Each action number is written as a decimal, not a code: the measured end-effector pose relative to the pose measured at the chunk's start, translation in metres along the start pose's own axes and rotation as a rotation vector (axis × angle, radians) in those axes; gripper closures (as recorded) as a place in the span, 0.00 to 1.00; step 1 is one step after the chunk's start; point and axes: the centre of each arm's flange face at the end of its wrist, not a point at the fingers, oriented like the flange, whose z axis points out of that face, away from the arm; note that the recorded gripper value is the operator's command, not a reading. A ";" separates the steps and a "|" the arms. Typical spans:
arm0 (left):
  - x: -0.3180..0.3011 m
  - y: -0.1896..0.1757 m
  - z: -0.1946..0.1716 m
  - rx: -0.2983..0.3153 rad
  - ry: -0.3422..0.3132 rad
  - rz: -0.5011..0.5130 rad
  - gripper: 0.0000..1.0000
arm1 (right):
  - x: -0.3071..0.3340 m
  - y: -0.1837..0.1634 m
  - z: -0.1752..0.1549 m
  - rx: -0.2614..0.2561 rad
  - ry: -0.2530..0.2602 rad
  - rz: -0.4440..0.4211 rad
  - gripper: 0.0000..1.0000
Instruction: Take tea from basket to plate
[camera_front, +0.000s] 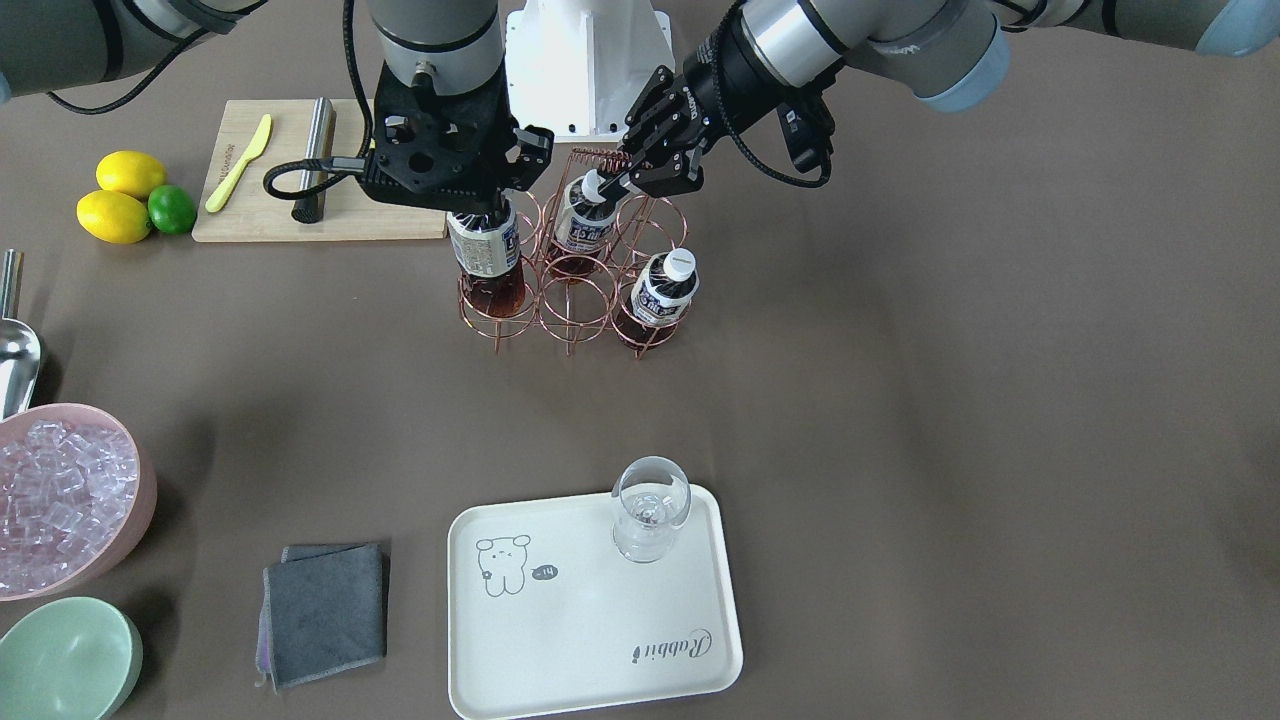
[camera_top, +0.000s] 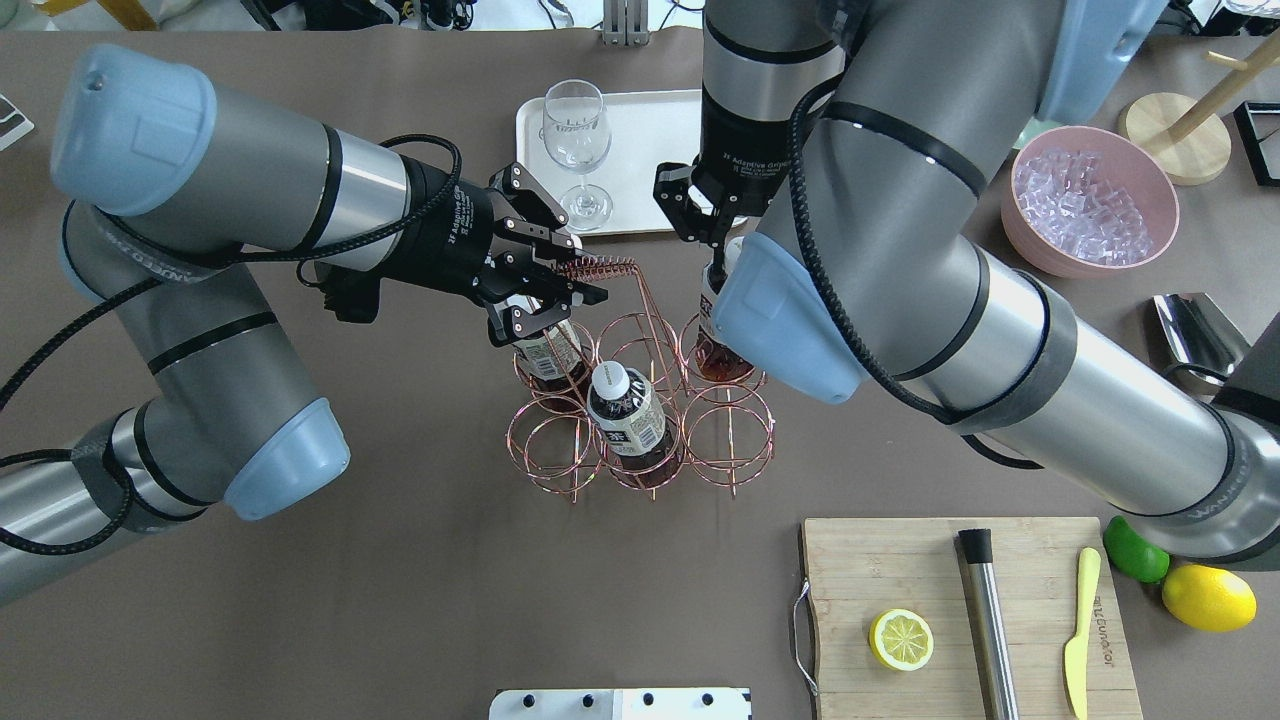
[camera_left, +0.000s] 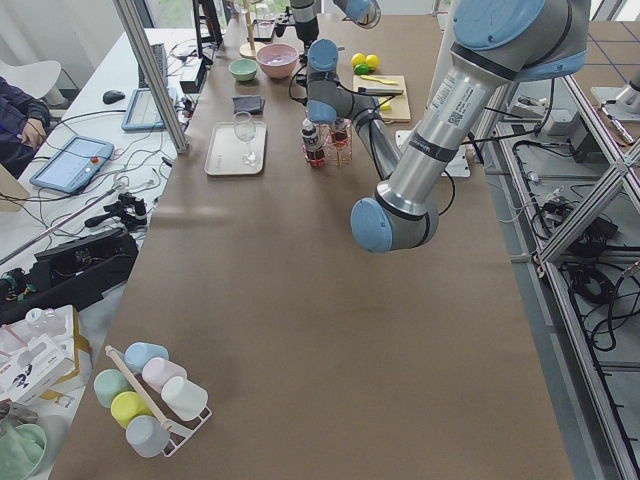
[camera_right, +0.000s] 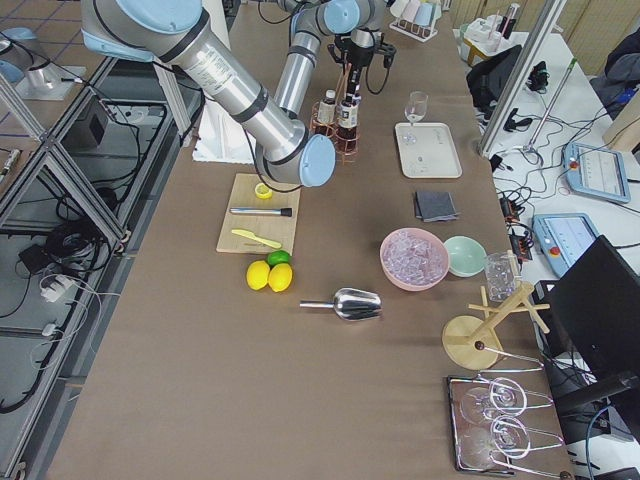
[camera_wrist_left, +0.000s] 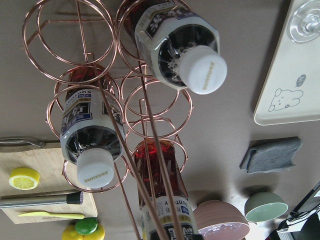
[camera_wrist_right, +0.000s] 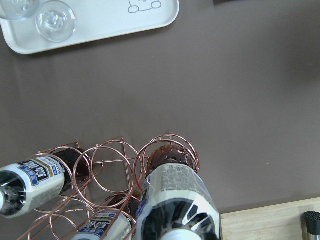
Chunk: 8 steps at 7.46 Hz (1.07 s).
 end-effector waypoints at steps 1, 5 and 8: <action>0.000 0.000 0.000 0.000 0.000 0.000 1.00 | 0.004 -0.003 -0.020 0.020 -0.012 0.010 1.00; 0.006 -0.001 -0.007 0.003 0.006 0.004 1.00 | 0.028 -0.052 -0.108 0.089 -0.085 -0.003 1.00; 0.011 0.007 -0.018 -0.007 0.001 0.010 1.00 | 0.009 -0.143 -0.122 0.100 -0.103 -0.048 1.00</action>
